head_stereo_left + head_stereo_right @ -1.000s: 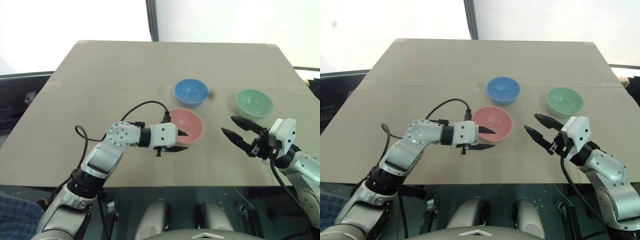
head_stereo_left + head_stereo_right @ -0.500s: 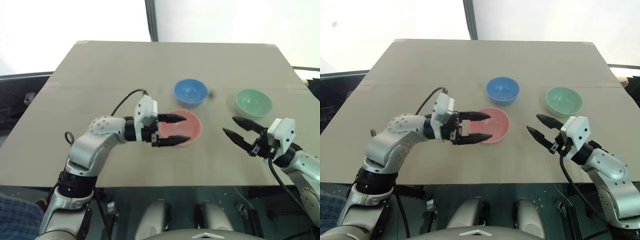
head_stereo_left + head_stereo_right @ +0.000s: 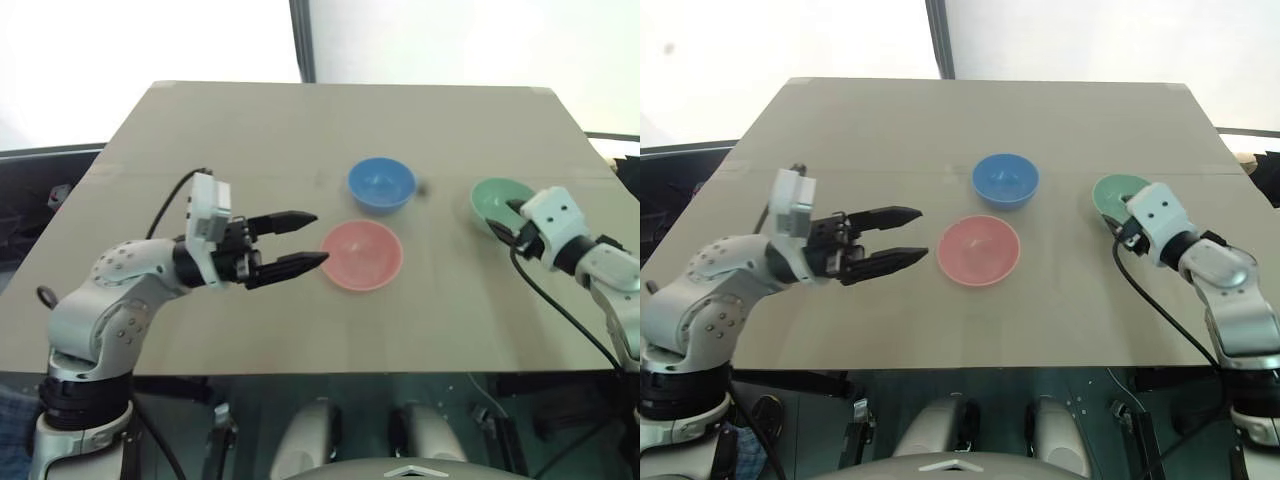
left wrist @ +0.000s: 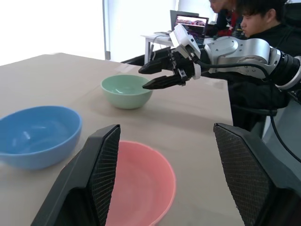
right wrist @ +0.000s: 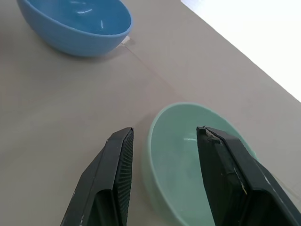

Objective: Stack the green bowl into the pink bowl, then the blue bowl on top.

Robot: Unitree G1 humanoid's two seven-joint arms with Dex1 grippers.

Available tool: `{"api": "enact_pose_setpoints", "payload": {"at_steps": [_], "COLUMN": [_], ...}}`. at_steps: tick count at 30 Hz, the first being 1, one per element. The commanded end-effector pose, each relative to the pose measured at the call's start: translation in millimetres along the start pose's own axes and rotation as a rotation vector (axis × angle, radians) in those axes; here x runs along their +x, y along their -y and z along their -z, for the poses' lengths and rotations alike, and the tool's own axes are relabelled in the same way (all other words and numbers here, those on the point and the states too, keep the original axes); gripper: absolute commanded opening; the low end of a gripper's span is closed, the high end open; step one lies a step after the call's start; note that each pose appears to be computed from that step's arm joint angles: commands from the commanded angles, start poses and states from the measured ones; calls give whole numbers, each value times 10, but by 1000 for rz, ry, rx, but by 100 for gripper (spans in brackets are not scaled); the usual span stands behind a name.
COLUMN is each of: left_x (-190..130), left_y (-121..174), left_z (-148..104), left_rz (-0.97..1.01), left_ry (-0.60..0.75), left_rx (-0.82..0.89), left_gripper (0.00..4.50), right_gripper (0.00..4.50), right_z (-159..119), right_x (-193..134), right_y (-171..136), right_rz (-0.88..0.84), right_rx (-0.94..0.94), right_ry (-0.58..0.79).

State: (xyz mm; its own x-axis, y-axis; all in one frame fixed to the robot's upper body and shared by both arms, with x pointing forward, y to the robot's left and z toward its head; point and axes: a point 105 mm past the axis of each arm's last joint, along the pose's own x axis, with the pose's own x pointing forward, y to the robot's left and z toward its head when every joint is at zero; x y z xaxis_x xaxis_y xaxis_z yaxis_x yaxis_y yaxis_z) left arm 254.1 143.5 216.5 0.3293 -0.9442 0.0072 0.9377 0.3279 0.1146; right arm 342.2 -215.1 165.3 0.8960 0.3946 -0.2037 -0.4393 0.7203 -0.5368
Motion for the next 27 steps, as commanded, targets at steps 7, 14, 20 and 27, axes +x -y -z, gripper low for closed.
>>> {"api": "enact_pose_setpoints", "payload": {"at_steps": [7,14,20,27], "left_x": [-180,-205,-249,-255], "left_y": [49,70,77,69], "left_z": [-108,-129,-110,-94], "left_rz": [-39,-53,-67,-74], "left_ry": [1,13,8,11], "left_rx": [54,60,58,62], "left_gripper": [333,333,342,342], "right_gripper": [221,221,73,3], "right_z": [120,659,619,620], "right_x": [252,276,309,307], "right_y": [22,24,3,-13], "right_rz": [-135,-200,-231,-229], "right_rx": [-35,-14,-32,-46], "right_ry": [-86,-324,-305,-291]}}
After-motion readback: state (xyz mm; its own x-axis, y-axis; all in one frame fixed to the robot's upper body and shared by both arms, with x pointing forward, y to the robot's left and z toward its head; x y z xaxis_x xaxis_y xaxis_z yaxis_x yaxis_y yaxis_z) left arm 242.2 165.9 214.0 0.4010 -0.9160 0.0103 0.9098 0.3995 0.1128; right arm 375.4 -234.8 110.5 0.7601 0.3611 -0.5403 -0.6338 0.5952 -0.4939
